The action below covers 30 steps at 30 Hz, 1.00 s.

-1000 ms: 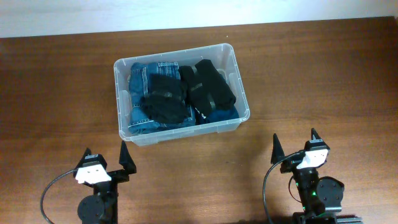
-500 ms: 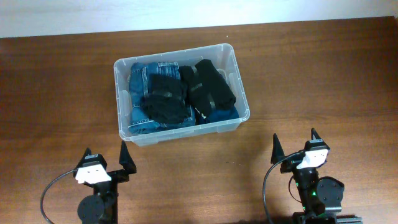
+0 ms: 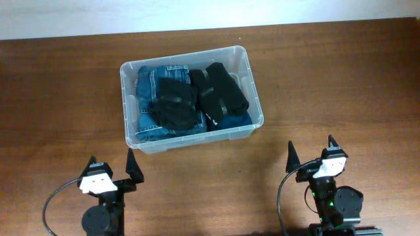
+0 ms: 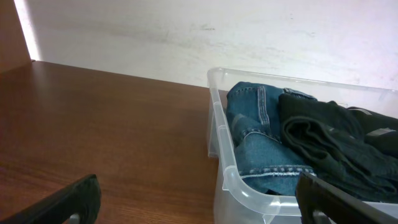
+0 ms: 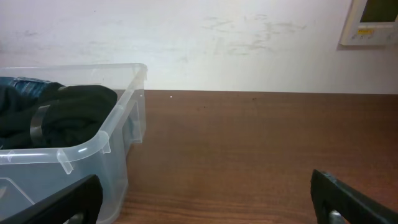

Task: Pack container

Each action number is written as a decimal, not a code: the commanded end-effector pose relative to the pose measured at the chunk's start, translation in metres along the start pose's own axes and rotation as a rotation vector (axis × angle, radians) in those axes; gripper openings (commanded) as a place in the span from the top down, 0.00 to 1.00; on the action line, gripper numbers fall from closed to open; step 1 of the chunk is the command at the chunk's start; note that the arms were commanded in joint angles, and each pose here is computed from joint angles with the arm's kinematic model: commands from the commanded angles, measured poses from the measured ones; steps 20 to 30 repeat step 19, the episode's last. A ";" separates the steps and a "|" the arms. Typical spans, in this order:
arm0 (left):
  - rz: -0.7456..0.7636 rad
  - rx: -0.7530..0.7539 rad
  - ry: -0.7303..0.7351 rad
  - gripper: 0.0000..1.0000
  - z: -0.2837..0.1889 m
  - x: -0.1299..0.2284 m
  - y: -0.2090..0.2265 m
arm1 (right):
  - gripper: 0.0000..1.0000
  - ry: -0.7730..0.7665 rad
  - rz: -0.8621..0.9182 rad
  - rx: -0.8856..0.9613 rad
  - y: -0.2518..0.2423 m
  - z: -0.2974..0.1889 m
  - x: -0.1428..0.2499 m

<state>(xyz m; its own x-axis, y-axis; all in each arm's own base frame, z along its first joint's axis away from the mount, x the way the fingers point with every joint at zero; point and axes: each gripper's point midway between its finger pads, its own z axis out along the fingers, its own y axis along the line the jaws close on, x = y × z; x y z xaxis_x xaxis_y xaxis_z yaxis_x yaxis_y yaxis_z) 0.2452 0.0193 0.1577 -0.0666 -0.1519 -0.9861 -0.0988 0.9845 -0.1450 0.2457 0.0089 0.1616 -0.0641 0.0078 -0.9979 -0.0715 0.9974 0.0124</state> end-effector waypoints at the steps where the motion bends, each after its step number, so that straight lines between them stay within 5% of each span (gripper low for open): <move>1: 0.024 0.021 0.002 0.01 0.000 0.002 -0.004 | 0.02 0.001 0.011 0.003 0.000 0.000 0.003; 30: 0.024 0.021 0.002 0.01 0.000 0.002 -0.004 | 0.02 0.001 0.011 0.003 0.000 0.000 0.003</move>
